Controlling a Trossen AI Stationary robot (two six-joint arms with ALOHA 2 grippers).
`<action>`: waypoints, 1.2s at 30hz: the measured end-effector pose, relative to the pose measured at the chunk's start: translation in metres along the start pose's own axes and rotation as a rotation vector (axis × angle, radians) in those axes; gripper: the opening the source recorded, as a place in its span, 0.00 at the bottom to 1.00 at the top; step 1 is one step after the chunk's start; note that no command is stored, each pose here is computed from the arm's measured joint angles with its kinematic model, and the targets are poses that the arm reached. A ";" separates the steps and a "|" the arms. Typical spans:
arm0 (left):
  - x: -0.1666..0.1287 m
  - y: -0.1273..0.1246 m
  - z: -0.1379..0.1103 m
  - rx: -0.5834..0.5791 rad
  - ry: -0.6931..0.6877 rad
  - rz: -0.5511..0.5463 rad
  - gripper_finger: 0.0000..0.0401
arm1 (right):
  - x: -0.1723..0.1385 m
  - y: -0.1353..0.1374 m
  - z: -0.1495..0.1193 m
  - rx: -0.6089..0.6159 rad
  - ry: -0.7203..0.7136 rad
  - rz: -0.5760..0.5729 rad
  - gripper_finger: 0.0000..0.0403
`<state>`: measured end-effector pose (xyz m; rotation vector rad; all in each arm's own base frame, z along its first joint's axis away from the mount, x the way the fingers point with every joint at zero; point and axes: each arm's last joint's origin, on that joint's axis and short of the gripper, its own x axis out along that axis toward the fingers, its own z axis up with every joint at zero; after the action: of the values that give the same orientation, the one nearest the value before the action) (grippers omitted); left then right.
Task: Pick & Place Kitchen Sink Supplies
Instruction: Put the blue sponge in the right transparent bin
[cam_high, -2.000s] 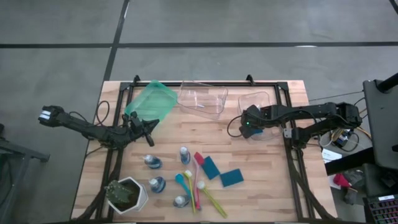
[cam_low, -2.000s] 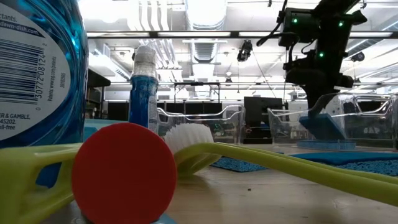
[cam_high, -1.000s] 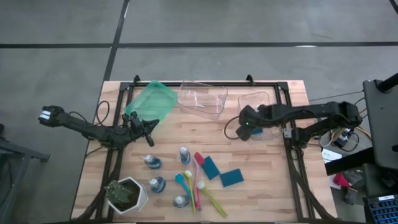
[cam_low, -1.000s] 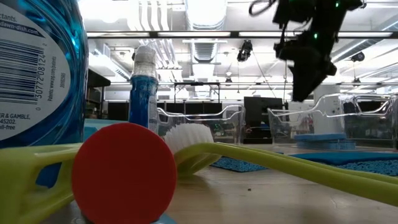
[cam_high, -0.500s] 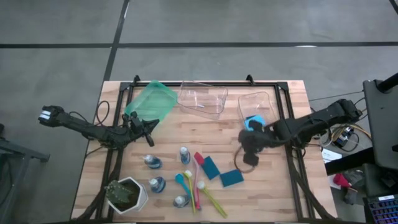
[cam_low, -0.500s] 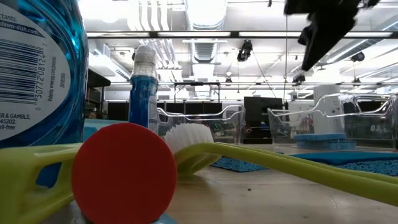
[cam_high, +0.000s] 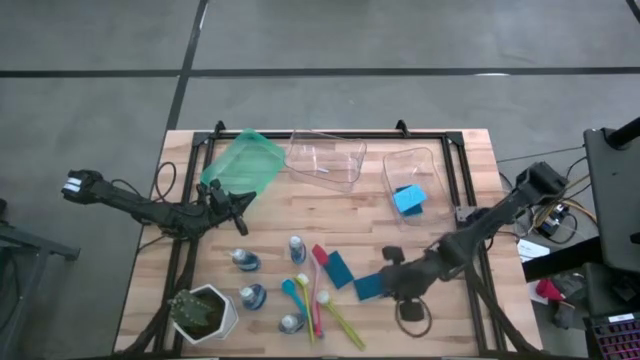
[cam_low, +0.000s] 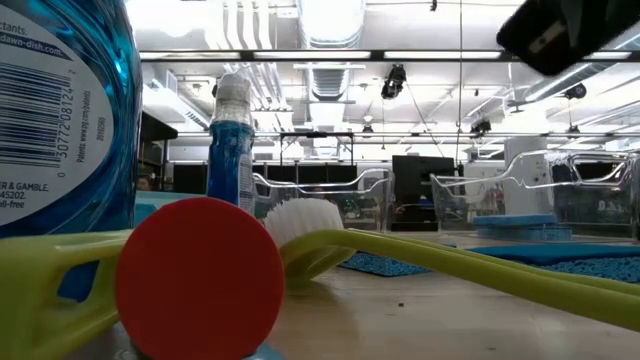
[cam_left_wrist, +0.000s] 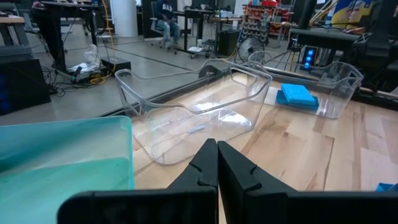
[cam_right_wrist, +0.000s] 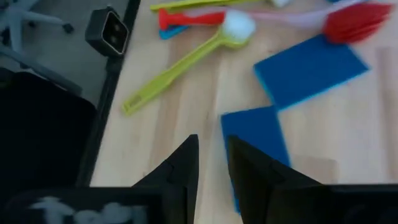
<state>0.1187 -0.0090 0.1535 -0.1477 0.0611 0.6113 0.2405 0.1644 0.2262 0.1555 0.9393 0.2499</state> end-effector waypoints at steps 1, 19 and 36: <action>0.000 0.000 0.000 0.001 0.001 0.000 0.00 | 0.008 0.000 -0.002 -0.014 0.027 -0.013 0.19; 0.000 0.000 -0.001 0.009 0.007 0.002 0.00 | 0.082 -0.003 -0.021 -0.177 0.275 -0.155 0.32; 0.000 0.000 -0.002 0.015 0.012 0.003 0.00 | 0.114 -0.007 -0.042 -0.219 0.333 -0.302 0.13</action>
<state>0.1185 -0.0089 0.1519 -0.1372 0.0772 0.6128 0.2720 0.1909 0.1115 -0.2362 1.2422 0.0982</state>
